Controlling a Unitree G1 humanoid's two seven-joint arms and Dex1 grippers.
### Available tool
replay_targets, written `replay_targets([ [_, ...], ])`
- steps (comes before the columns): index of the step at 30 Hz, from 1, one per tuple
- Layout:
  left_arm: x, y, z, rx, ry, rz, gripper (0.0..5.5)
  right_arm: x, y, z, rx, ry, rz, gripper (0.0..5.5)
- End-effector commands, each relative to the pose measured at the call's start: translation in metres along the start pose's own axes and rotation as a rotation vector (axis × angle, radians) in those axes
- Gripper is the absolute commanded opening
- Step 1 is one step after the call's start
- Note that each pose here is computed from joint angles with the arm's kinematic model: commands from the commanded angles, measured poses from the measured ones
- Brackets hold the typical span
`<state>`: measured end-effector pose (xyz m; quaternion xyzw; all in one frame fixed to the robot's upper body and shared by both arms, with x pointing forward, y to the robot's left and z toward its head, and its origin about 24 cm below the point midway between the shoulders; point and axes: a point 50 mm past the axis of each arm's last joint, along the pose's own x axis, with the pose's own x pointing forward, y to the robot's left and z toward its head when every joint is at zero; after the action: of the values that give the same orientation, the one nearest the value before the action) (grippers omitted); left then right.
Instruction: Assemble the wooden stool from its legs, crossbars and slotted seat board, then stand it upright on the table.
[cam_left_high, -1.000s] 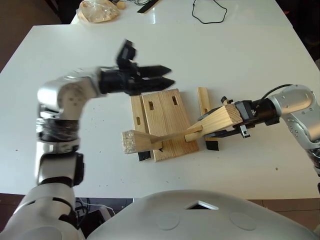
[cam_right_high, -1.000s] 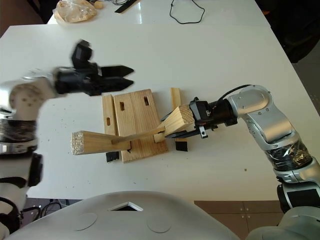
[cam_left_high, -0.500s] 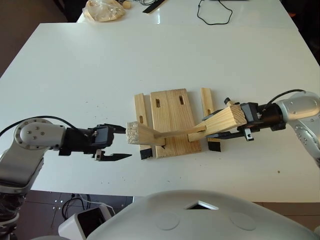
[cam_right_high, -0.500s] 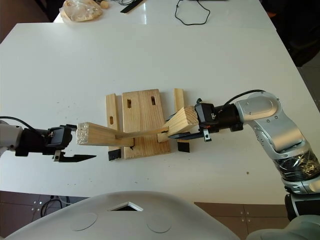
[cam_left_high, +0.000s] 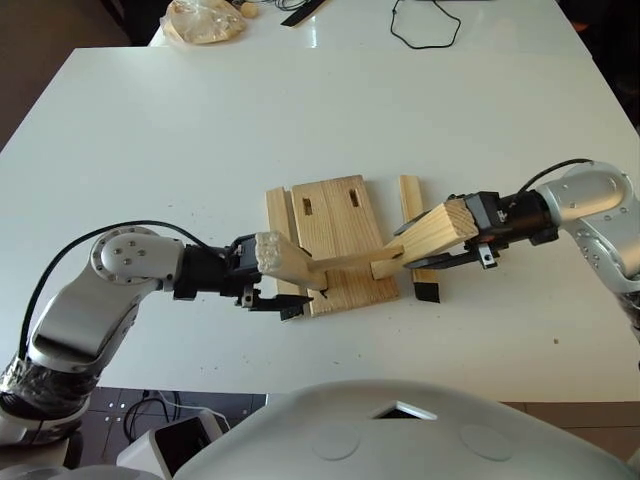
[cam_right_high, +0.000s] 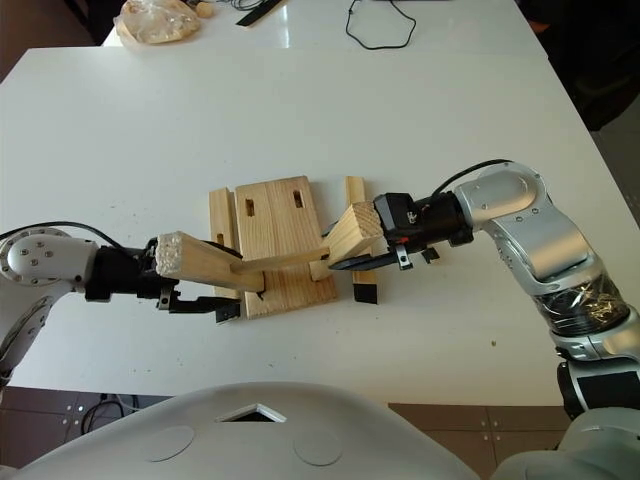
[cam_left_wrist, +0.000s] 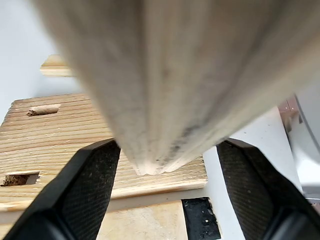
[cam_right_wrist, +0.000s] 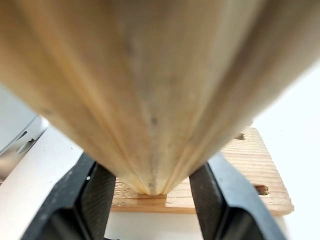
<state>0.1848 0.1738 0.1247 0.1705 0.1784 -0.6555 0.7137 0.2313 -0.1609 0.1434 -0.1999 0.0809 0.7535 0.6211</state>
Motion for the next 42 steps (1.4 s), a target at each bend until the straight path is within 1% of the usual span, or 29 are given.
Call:
replay_targets([
  [1, 0.025, 0.000, 0.020, 0.056, -0.093, -0.092, 3.40, 0.045, 0.008, -0.030, 0.089, 0.155, 0.167, 2.02],
  [7, 0.033, 0.018, 0.026, 0.026, -0.142, -0.064, 3.40, 0.060, 0.006, -0.028, 0.114, 0.140, 0.219, 2.02],
  [11, 0.046, 0.019, 0.028, 0.031, -0.159, -0.085, 3.40, 0.071, 0.002, -0.030, 0.106, 0.164, 0.237, 2.02],
  [14, 0.053, 0.019, 0.033, 0.036, -0.176, -0.096, 3.40, 0.073, -0.001, -0.031, 0.107, 0.160, 0.231, 2.02],
  [16, 0.051, 0.021, 0.032, 0.030, -0.171, -0.078, 3.40, 0.069, -0.005, -0.030, 0.112, 0.150, 0.198, 2.02],
  [21, 0.028, 0.030, 0.018, -0.041, -0.131, 0.039, 3.40, 0.039, -0.010, -0.029, 0.147, 0.116, 0.086, 2.02],
  [25, 0.018, 0.035, 0.012, -0.053, -0.100, 0.088, 4.04, 0.022, -0.016, -0.029, 0.155, 0.116, 0.009, 2.02],
  [28, 0.015, 0.038, 0.005, -0.042, -0.064, 0.117, 4.54, 0.017, -0.024, -0.024, 0.135, 0.099, -0.046, 2.02],
  [29, 0.014, 0.039, 0.003, -0.041, -0.057, 0.121, 4.70, 0.016, -0.025, -0.021, 0.131, 0.088, -0.054, 2.38],
  [34, 0.009, 0.037, -0.004, -0.058, -0.039, 0.125, 5.39, 0.011, -0.029, -0.011, 0.118, 0.074, -0.049, 3.02],
  [38, 0.003, 0.039, -0.007, -0.057, -0.024, 0.138, 5.40, 0.006, -0.030, -0.011, 0.107, 0.089, -0.076, 3.63],
  [42, -0.007, 0.035, -0.013, -0.060, 0.004, 0.144, 5.40, -0.004, -0.031, -0.014, 0.095, 0.136, -0.096, 3.67],
])
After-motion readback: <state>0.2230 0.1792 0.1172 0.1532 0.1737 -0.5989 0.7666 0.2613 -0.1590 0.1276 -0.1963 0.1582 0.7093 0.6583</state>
